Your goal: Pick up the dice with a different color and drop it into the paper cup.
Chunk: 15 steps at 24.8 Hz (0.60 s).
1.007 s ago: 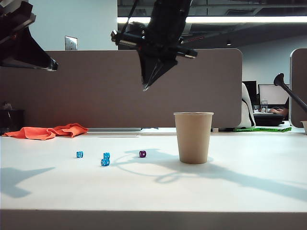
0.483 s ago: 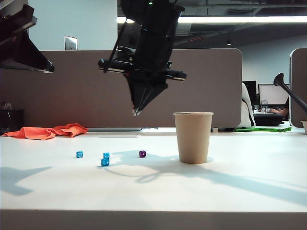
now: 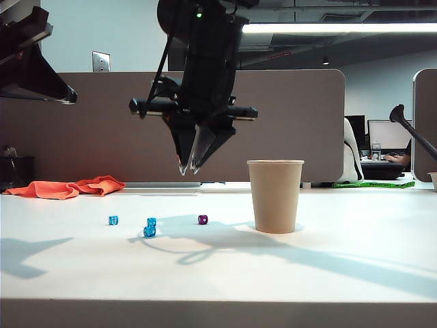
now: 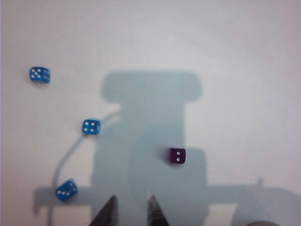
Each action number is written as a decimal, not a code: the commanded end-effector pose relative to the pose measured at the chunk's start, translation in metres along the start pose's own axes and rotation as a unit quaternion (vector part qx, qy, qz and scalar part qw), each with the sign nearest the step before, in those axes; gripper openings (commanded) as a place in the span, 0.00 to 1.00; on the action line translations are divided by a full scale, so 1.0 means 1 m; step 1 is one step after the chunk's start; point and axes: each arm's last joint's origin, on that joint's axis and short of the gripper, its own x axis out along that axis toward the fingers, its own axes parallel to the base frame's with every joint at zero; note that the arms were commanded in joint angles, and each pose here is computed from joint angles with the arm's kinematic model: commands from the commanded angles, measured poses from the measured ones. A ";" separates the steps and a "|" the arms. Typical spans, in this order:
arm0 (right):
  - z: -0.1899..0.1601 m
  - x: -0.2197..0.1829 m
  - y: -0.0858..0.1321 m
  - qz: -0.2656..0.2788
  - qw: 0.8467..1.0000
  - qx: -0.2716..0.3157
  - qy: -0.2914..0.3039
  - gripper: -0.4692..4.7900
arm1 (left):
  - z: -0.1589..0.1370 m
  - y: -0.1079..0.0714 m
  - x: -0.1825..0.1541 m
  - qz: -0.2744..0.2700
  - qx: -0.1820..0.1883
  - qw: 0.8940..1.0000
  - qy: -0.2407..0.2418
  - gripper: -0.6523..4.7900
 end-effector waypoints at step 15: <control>-0.002 0.015 0.002 -0.013 1.000 0.000 0.006 0.38 | 0.003 0.000 0.000 -0.001 0.001 1.000 -0.010 0.11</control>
